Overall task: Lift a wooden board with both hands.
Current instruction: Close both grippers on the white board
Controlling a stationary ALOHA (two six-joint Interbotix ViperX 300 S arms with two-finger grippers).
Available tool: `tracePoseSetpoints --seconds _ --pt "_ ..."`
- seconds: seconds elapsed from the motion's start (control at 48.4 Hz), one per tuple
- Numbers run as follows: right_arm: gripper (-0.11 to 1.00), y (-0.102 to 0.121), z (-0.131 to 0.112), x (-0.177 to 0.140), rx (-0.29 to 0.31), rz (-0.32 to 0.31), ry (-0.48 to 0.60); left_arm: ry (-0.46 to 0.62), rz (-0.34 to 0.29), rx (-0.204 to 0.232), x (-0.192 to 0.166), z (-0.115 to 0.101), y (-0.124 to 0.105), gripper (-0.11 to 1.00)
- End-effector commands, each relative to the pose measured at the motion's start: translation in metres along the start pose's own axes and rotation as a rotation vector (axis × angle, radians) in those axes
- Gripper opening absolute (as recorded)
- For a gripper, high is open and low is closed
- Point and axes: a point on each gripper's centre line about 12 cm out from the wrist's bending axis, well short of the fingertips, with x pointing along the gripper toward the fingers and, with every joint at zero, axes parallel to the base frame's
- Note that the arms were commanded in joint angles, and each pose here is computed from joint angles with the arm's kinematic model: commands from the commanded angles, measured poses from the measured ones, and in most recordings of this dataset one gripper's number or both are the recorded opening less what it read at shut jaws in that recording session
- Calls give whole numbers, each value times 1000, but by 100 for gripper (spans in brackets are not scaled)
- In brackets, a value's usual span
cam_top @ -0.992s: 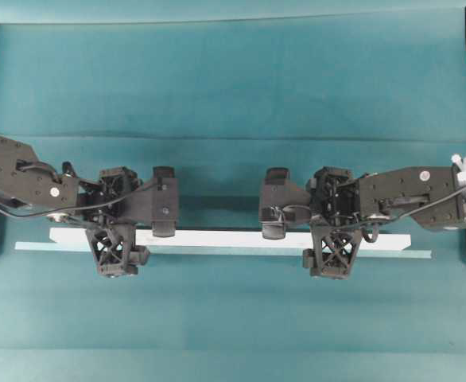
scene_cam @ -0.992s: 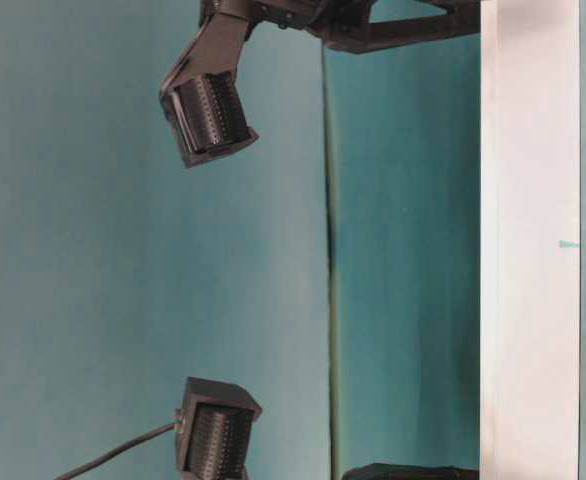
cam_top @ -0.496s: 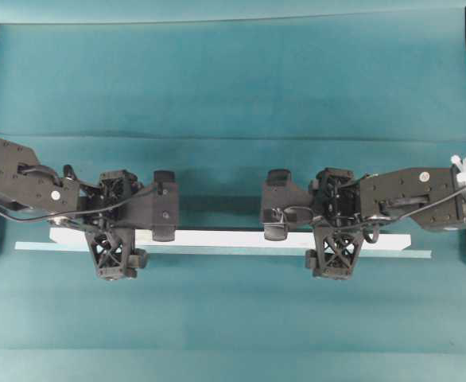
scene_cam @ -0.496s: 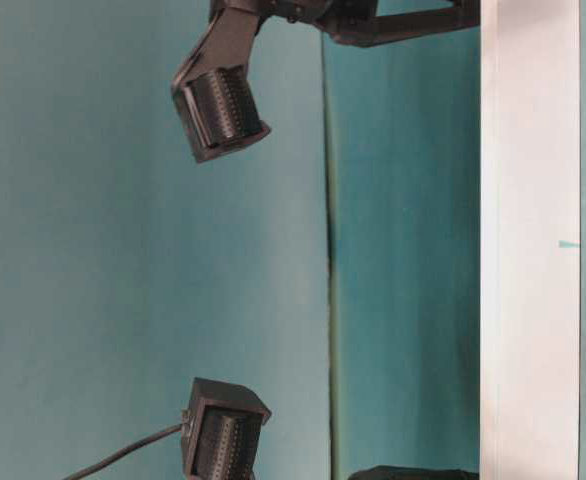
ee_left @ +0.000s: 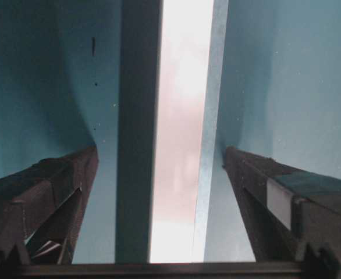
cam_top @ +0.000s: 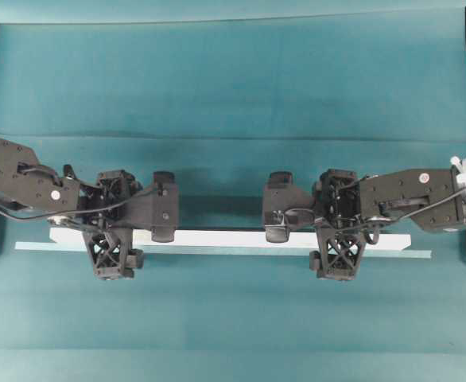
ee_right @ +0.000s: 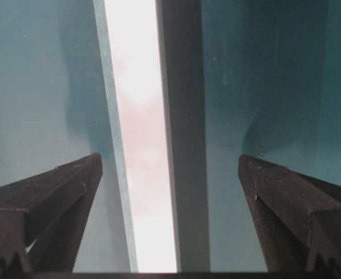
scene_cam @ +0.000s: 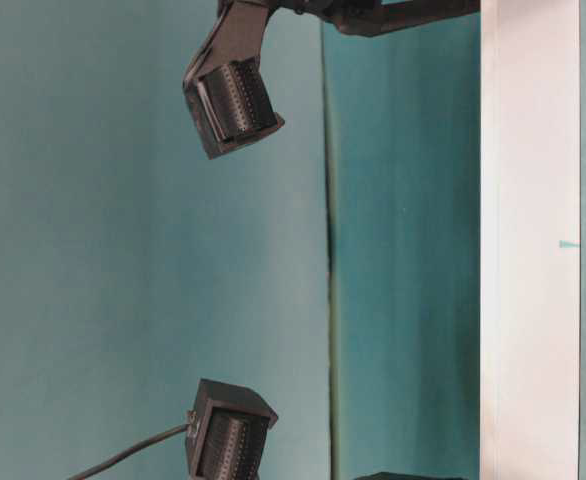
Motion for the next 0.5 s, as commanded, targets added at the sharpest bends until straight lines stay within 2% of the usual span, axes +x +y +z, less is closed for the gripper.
tracePoseSetpoints --seconds 0.0,0.186,0.289,0.331,0.475 --pt "95 0 0 2 -9 -1 5 -32 -2 4 -6 8 -1 94" --pt "93 0 2 1 -2 -1 -3 -31 -2 3 -6 8 -1 93" --pt "88 1 2 2 3 0 2 -34 -3 2 -6 8 -1 86" --pt "81 1 2 1 6 0 2 -32 -4 7 -6 8 -3 77" --pt "42 2 4 1 4 1 3 -25 -3 2 -8 9 -3 34"
